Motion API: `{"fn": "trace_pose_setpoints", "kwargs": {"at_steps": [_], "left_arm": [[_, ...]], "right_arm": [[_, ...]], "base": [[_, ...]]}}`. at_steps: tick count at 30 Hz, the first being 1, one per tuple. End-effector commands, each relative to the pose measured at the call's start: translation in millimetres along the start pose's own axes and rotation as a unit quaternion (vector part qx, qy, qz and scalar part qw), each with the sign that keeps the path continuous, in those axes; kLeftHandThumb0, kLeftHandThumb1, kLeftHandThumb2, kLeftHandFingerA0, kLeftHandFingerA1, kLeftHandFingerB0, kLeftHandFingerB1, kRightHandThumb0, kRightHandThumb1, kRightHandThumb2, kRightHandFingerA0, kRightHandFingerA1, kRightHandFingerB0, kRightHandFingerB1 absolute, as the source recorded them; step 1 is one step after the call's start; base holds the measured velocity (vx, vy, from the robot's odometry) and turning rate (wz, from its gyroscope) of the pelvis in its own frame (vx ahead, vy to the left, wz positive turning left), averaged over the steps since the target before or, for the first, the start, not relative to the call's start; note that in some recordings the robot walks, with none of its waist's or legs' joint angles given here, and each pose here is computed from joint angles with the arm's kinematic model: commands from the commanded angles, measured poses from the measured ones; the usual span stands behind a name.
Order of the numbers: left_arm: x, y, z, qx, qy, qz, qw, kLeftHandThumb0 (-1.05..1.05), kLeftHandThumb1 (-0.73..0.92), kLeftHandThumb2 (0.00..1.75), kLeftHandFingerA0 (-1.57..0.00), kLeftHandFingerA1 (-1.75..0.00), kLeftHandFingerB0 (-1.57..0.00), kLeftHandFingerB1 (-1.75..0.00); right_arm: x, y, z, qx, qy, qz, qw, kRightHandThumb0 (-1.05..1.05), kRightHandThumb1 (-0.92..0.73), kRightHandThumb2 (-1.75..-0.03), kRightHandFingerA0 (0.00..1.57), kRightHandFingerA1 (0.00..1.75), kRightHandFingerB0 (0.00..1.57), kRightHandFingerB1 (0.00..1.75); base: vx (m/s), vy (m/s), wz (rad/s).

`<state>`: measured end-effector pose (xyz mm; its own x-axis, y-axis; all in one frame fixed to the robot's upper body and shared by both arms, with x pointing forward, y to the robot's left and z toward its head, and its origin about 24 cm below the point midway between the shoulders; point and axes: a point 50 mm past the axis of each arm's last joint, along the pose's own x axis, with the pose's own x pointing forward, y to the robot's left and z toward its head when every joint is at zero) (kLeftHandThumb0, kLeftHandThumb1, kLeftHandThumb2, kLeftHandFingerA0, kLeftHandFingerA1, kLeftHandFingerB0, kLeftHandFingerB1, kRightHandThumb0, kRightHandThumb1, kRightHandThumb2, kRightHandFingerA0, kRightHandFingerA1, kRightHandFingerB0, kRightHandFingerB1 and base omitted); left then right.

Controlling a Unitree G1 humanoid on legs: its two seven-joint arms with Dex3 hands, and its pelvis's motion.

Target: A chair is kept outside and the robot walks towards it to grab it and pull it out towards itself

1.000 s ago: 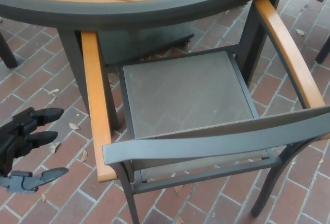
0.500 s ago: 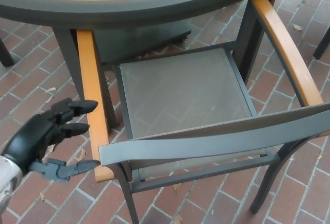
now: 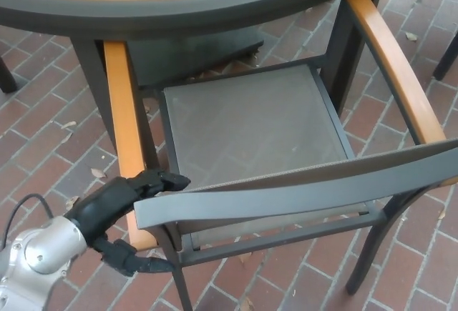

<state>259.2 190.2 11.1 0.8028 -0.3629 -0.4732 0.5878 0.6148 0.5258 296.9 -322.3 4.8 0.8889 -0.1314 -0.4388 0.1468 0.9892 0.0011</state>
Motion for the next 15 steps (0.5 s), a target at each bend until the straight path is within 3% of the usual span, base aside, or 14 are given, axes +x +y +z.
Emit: {"fn": "trace_pose_setpoints", "kwargs": {"at_steps": [1, 5, 6, 11, 12, 15], "left_arm": [[-2, -8, -7, 0.097, 0.018, -0.026, 0.995, -0.23, 0.15, 0.76, -0.1, -0.57, -0.06, -0.53], [-4, -9, -8, 0.133, 0.025, -0.037, 0.99, -0.23, 0.15, 0.76, -0.1, -0.57, -0.06, -0.53], [-2, -10, -7, 0.126, 0.02, -0.017, 0.992, -0.27, 0.12, 0.76, -0.09, -0.56, -0.06, -0.53], [1, -12, -6, 0.115, 0.014, 0.014, 0.993, -0.27, 0.12, 0.76, -0.09, -0.56, -0.06, -0.53], [4, -17, -5, 0.103, 0.011, 0.096, 0.99, -0.56, 0.32, 0.71, -0.19, -0.63, -0.09, -0.47], [4, -20, -5, 0.099, 0.01, 0.134, 0.986, -0.56, 0.32, 0.71, -0.19, -0.63, -0.09, -0.47]], "right_arm": [[12, 26, 37, -0.013, -0.048, 0.053, 0.997, -0.34, -0.43, -0.53, 0.11, 0.31, 0.1, 0.27], [13, 28, 41, -0.019, -0.046, 0.056, 0.997, -0.34, -0.43, -0.53, 0.11, 0.31, 0.1, 0.27], [14, 31, 40, -0.019, -0.045, 0.06, 0.997, -0.25, -0.39, -0.89, 0.0, 0.51, 0.0, 0.49], [15, 35, 40, -0.018, -0.042, 0.065, 0.997, -0.25, -0.39, -0.89, 0.0, 0.51, 0.0, 0.49], [18, 49, 36, -0.056, -0.039, 0.074, 0.995, -0.28, -0.45, -0.54, 0.25, 0.39, 0.22, 0.3], [19, 55, 35, -0.072, -0.038, 0.078, 0.994, -0.28, -0.45, -0.54, 0.25, 0.39, 0.22, 0.3]], "base": [[0.0, 0.0, 0.0], [0.0, 0.0, 0.0], [0.0, 0.0, 0.0], [0.0, 0.0, 0.0], [0.0, 0.0, 0.0], [0.0, 0.0, 0.0]]}}
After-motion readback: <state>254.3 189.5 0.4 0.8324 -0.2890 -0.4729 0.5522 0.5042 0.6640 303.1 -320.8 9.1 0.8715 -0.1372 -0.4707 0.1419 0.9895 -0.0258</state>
